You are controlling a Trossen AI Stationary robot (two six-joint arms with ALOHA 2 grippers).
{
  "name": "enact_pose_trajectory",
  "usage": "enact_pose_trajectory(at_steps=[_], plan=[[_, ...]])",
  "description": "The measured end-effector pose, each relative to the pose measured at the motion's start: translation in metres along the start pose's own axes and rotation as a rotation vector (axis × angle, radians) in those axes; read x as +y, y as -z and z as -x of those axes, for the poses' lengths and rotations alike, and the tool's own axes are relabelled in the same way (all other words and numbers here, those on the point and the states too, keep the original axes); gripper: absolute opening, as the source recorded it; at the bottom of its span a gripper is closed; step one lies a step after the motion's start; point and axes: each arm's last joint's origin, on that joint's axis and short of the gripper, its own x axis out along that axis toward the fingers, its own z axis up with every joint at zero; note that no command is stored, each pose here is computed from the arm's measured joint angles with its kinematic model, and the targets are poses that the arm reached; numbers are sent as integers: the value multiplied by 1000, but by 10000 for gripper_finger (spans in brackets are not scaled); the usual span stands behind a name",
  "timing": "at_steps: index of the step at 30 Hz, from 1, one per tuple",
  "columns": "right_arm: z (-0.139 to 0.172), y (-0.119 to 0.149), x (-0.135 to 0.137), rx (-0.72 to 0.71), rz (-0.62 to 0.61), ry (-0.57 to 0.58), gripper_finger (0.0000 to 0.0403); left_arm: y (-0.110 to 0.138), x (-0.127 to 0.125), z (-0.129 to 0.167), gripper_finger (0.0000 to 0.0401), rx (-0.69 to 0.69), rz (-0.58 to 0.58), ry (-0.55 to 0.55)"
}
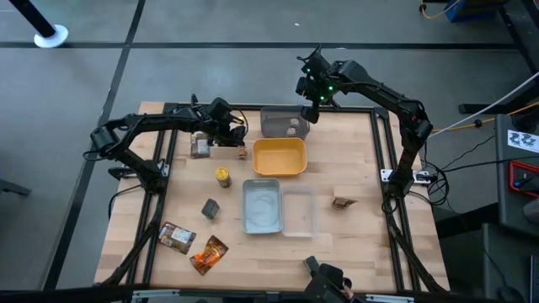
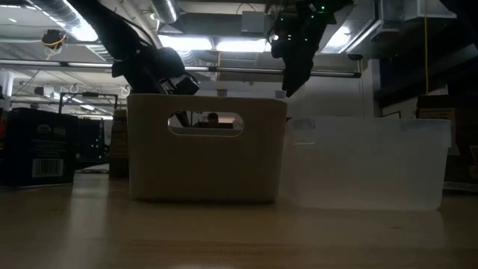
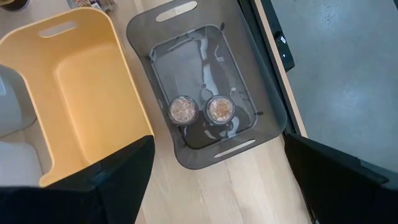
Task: Sort spices by type
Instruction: Put the top brown seasoning bottle into the black transparent bin
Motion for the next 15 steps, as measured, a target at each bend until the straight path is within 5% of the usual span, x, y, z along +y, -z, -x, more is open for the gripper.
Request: enact_pose_trajectory(at_steps=[15], plan=[[0, 0, 0, 5, -1, -1, 358, 1, 3, 0, 174, -19, -67, -58]])
